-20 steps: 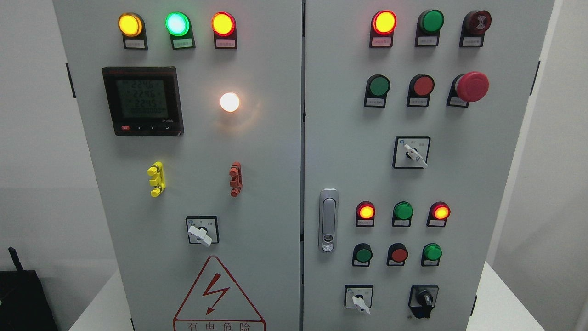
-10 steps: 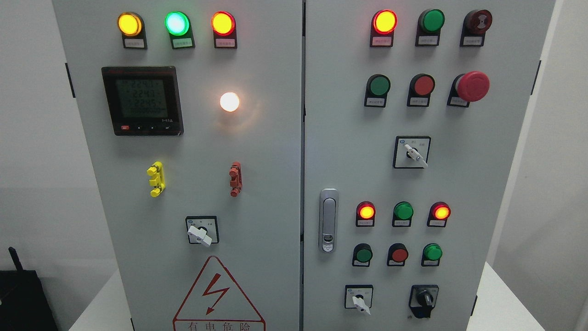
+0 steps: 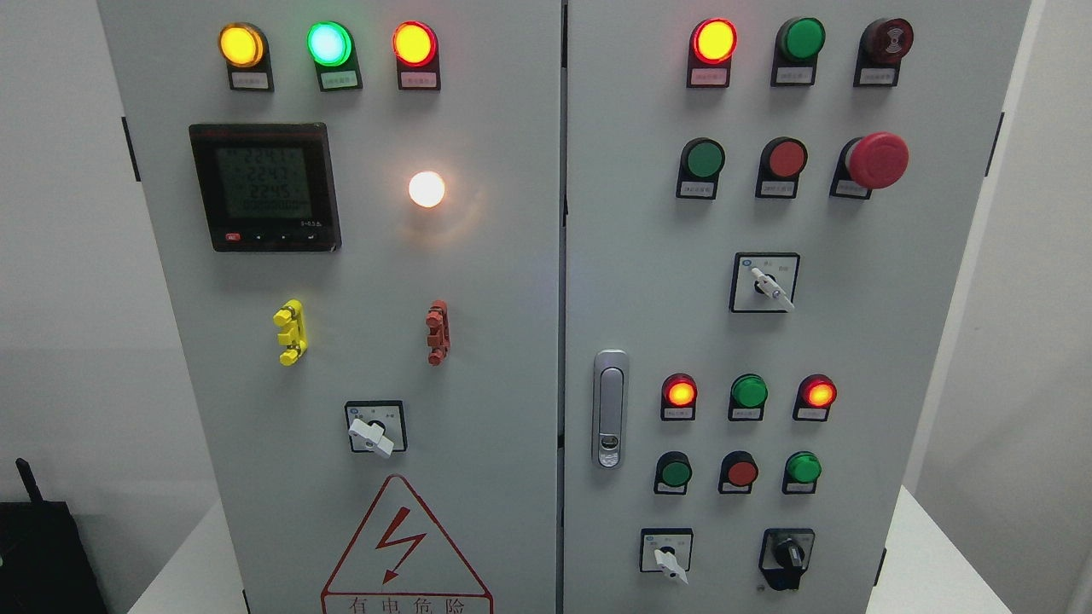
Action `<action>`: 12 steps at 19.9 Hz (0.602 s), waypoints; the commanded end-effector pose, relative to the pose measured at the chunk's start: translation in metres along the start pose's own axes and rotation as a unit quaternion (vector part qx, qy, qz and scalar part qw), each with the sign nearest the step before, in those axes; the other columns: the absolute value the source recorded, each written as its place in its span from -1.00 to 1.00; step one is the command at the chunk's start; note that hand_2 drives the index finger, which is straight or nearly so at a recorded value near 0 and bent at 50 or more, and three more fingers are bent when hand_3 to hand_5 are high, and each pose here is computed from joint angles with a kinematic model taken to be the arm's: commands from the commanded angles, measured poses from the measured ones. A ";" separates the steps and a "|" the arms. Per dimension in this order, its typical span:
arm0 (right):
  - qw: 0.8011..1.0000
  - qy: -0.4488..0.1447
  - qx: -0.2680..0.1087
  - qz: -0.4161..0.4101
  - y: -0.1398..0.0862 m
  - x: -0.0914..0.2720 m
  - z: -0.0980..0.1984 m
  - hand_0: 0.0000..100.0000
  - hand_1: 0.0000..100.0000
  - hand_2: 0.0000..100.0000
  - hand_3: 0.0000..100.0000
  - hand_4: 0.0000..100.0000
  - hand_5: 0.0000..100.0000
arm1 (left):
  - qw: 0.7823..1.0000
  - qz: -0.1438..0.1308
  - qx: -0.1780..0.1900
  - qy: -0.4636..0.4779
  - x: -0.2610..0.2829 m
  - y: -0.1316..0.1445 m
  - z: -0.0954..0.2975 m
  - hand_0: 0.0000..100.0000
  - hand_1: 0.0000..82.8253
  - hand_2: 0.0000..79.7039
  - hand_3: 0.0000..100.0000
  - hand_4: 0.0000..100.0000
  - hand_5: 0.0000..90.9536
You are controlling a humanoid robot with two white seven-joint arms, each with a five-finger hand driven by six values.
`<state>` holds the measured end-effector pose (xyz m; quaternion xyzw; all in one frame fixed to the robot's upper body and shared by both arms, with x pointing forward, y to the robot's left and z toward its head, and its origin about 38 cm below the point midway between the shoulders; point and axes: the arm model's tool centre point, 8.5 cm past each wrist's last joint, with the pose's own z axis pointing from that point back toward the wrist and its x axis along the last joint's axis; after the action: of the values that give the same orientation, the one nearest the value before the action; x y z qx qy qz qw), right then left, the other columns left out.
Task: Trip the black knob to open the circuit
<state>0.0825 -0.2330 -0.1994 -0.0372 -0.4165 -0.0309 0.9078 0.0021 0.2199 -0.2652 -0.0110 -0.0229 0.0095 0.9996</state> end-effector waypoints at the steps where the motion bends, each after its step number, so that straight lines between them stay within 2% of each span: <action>1: 0.999 -0.036 -0.005 -0.004 0.000 0.015 -0.003 -1.00 -0.98 -1.00 0.55 0.33 0.21 | 1.000 0.002 0.000 -0.003 0.002 0.000 0.000 -0.76 -0.06 -1.00 -1.00 -1.00 -1.00; 12: 0.988 -0.152 -0.020 -0.008 -0.003 0.076 -0.009 -1.00 -1.00 -1.00 0.68 0.48 0.42 | 1.000 0.002 0.000 -0.003 0.002 0.000 0.000 -0.76 -0.06 -1.00 -1.00 -1.00 -1.00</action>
<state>0.1334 -0.2395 -0.1556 -0.0518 -0.5253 -0.0344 0.8486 0.0021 0.2199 -0.2652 -0.0110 -0.0229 0.0095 0.9996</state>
